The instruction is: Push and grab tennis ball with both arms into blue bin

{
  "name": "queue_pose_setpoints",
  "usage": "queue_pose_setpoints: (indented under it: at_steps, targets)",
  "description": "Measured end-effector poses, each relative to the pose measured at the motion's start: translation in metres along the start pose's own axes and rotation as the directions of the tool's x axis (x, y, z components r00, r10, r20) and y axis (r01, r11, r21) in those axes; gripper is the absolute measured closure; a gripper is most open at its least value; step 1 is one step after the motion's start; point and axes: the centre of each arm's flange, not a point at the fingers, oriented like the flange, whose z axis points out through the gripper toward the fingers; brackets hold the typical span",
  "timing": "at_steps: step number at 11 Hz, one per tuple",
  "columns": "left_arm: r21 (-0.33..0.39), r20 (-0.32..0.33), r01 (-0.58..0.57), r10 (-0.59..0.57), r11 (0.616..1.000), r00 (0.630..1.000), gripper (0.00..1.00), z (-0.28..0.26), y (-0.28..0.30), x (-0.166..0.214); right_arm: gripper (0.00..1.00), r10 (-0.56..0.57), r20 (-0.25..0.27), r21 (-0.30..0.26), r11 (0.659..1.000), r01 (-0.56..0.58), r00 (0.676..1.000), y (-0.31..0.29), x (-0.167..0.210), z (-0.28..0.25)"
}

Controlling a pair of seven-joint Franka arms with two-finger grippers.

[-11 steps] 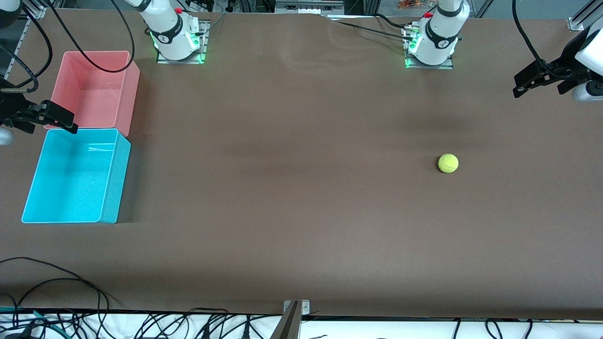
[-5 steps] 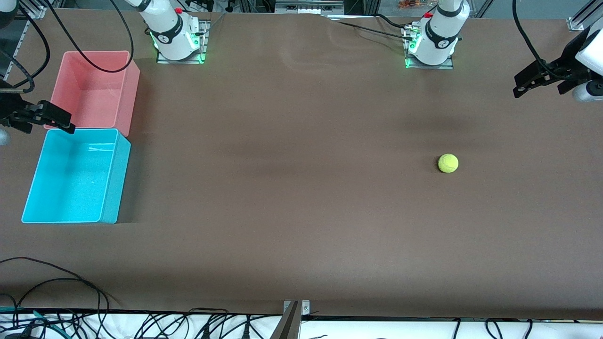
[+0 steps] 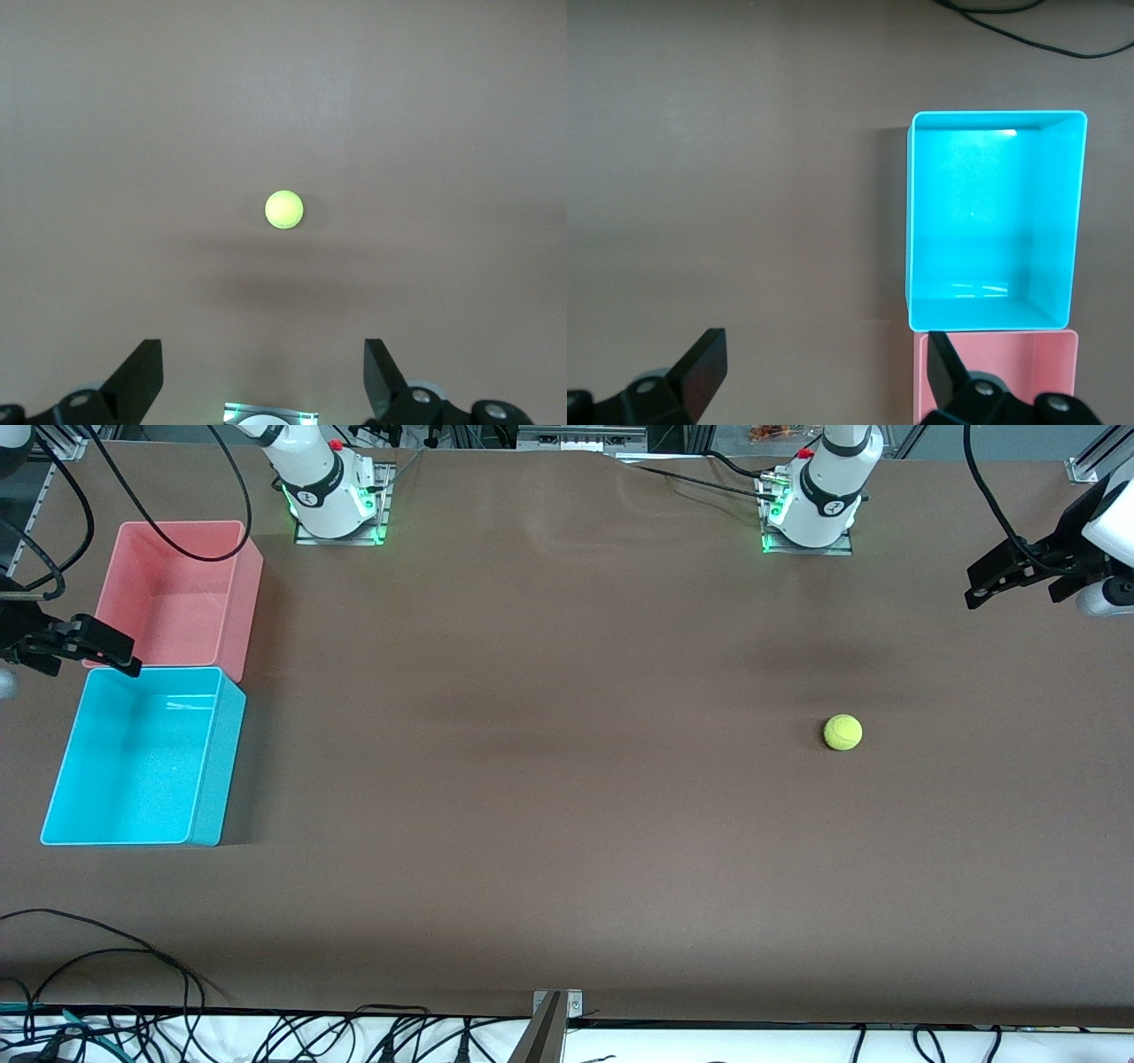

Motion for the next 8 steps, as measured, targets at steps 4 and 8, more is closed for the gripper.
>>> queue_pose_setpoints:
  at_steps: [4,8]
  targets:
    - [-0.004,-0.051,-0.019,0.018,1.0,0.999,0.0,-0.002,0.011,0.004,0.0,0.0,0.0,0.0,1.0,0.0,1.0,0.0,0.0,0.0]
    - [-0.003,-0.073,-0.001,0.001,1.0,0.997,0.0,0.011,0.002,-0.004,0.0,0.002,-0.001,0.006,1.0,-0.002,1.0,0.0,0.0,0.0]
